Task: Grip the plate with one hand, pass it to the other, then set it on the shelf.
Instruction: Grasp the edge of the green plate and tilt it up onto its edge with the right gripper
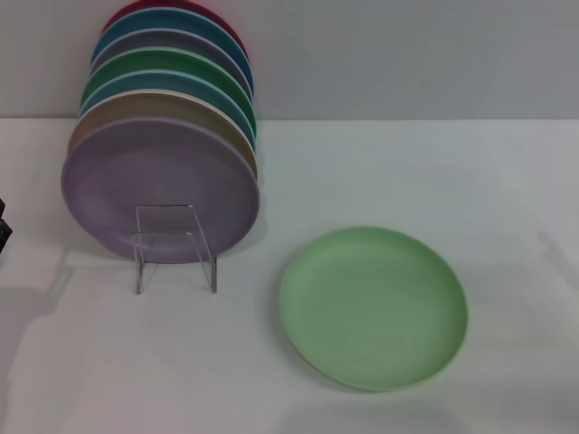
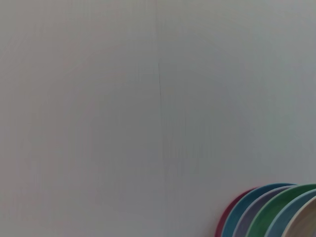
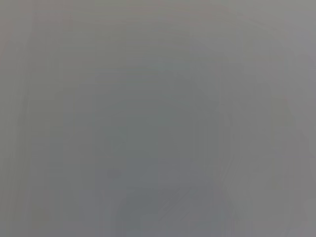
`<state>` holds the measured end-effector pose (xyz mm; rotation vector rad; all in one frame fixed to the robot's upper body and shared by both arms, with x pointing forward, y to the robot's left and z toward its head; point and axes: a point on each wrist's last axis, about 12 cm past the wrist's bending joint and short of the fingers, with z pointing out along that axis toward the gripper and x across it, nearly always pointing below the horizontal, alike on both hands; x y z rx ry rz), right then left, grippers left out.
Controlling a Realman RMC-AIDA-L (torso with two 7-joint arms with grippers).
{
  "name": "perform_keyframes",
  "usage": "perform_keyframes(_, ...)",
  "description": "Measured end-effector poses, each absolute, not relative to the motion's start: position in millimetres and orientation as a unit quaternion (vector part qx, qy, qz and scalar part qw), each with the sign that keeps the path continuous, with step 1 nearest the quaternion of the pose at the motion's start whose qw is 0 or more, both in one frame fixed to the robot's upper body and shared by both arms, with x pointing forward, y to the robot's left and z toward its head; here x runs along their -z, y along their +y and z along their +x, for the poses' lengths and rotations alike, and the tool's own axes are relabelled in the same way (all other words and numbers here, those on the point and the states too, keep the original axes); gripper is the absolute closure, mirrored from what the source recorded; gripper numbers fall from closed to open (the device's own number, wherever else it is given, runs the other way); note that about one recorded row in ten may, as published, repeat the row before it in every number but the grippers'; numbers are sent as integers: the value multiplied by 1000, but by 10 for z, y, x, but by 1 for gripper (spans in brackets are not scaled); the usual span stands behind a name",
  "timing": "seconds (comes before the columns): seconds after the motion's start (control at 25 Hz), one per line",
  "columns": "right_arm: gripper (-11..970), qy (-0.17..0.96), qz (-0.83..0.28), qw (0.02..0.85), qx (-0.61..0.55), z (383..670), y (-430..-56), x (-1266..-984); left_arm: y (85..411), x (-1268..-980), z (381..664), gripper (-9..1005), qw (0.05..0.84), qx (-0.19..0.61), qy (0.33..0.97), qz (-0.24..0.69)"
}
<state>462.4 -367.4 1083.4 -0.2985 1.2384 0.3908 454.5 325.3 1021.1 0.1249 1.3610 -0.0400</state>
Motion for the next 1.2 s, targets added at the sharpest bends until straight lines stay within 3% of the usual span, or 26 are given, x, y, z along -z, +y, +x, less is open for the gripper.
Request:
perform_keyframes(0.4, 196, 625, -127, 734, -232, 4874, -3727, -11029, 3221, -10228, 4575, 164, 778, 24, 625, 61)
perform_keyframes(0.56, 204, 699, -135, 649, -268, 5089, -3687, -11239, 3215, -10234, 4582, 164, 779, 26, 624, 61)
perform_keyframes(0.76, 214, 800, -181, 508, -262, 5403, -3367, -11591, 3194, -10254, 4627, 164, 781, 29, 620, 64)
perform_keyframes(1.2, 236, 903, -197, 330, -191, 5866, -2999, -11652, 3170, -10275, 4676, 164, 783, 32, 617, 67)
